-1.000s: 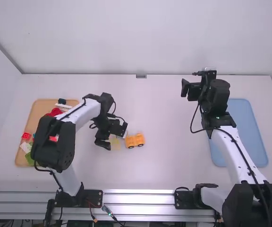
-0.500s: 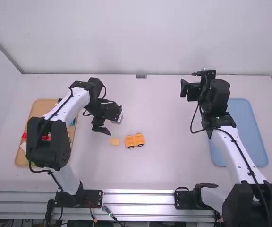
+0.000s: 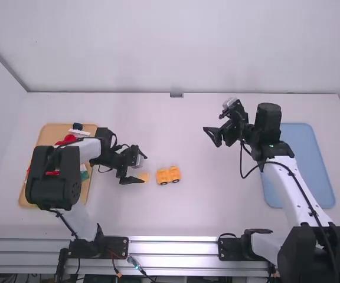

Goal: Assemble lego blocks to make yellow taxi

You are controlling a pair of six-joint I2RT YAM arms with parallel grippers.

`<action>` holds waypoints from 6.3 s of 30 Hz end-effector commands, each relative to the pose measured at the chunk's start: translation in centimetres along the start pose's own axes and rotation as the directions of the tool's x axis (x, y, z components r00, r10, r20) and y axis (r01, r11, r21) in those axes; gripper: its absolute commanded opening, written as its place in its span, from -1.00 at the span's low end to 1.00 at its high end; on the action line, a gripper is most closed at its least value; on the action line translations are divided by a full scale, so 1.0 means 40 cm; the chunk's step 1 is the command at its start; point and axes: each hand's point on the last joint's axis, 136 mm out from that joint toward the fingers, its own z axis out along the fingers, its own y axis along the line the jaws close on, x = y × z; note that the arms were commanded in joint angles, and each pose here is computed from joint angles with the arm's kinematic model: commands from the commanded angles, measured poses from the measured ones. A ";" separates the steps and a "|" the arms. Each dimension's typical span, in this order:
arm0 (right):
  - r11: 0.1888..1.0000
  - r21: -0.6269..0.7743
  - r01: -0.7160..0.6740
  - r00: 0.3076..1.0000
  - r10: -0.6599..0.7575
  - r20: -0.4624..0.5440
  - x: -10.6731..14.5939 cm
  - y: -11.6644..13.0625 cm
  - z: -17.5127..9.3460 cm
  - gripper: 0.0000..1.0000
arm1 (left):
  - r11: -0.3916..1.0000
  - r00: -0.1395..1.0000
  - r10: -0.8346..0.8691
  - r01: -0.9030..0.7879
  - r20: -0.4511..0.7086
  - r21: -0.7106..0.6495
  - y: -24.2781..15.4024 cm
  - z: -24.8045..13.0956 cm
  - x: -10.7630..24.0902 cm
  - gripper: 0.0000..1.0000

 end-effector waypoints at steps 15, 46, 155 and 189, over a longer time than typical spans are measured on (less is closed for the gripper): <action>0.862 -0.456 0.221 0.969 -0.248 -0.001 0.191 0.259 0.207 0.98 | 0.989 0.985 -0.131 0.138 0.108 -0.055 -0.050 0.054 0.099 0.98; 0.854 -0.464 0.234 0.964 -0.266 -0.002 0.197 0.265 0.205 0.98 | 0.993 0.995 -0.097 0.097 0.004 -0.066 -0.066 0.095 0.172 -0.01; 0.703 -0.675 0.222 0.960 -0.281 0.023 0.533 0.404 0.382 0.30 | 0.982 0.984 -0.057 0.085 0.166 -0.170 -0.066 0.057 -0.090 -0.67; 0.798 -0.587 0.138 0.974 -0.217 -0.066 0.543 0.307 0.385 0.35 | 0.994 0.997 0.005 0.003 0.083 -0.106 0.104 0.181 -0.140 -0.96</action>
